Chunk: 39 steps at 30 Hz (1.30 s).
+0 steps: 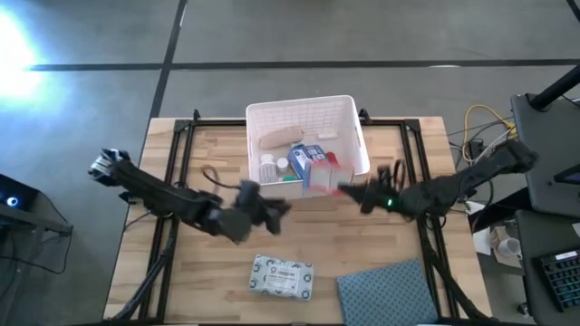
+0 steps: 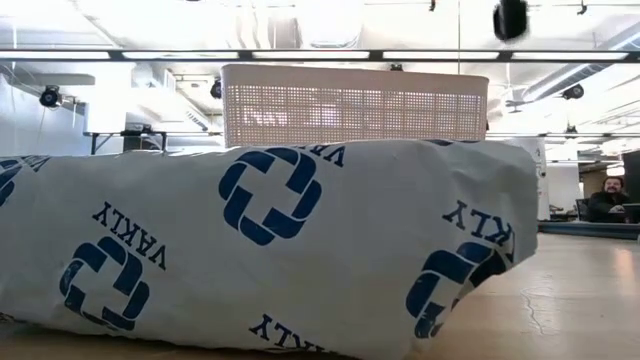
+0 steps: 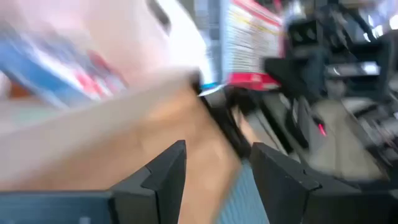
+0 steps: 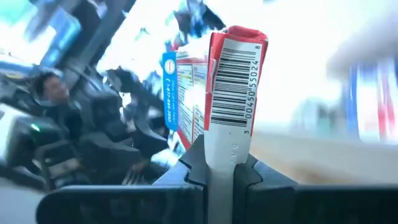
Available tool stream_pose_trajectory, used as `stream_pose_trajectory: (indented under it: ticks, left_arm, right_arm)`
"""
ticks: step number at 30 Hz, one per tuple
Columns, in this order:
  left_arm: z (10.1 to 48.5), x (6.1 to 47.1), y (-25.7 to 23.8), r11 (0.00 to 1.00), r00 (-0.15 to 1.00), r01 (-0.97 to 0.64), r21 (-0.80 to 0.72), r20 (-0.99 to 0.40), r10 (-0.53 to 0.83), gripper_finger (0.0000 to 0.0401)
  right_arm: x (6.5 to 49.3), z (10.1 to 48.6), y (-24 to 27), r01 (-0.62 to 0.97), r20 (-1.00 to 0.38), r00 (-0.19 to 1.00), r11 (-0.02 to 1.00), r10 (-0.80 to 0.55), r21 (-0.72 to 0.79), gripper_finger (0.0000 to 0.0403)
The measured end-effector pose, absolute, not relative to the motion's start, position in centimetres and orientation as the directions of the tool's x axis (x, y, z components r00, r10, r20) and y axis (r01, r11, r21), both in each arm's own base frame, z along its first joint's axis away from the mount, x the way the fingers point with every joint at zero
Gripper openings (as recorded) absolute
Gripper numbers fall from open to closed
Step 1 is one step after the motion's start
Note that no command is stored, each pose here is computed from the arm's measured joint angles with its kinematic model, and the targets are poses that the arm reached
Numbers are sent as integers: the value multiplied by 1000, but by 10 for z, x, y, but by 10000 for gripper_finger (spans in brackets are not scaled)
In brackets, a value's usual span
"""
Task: Pick & place medical supplies in basket/bin
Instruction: Put the red medicine pack into the white bin, then put the white mailer bag into the white bin
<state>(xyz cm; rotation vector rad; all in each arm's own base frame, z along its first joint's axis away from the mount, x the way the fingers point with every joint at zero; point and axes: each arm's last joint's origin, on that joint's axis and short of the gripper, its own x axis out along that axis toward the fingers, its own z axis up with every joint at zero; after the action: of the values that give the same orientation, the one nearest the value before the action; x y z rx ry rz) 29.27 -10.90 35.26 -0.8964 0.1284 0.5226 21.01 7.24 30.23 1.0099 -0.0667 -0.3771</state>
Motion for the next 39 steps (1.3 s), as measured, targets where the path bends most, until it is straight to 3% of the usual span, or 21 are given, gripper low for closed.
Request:
stream_pose_trajectory:
  ticks: [4, 10, 14, 20, 28, 33, 39]
  left_arm:
    - [370, 271, -97, 536, 847, -511, -672, -287, 447, 162]
    - [371, 255, -93, 571, 825, -560, -600, -337, 453, 162]
    - [365, 249, -97, 600, 821, -571, -560, -409, 398, 162]
    - [348, 240, -107, 649, 782, -547, -528, -600, 171, 162]
    - [334, 230, -124, 630, 750, -556, -542, -654, 99, 162]
    - [332, 228, -126, 627, 749, -557, -545, -656, 95, 162]
    - [323, 227, -125, 639, 723, -577, -508, -682, 111, 162]
  right_arm:
    - [211, 341, 39, 363, -96, 879, 526, -467, 769, 13]
    - [220, 353, -16, 697, -468, 717, 518, -516, 497, 13]
    - [232, 355, -31, 789, -615, 569, 573, -546, 221, 33]
    - [260, 366, -33, 765, -651, 506, 643, -566, 36, 124]
    - [283, 370, -23, 715, -621, 503, 693, -601, -92, 242]
    - [285, 367, -6, 641, -633, 543, 759, -552, -112, 278]
    - [286, 361, 19, 505, -693, 609, 863, -386, -37, 285]
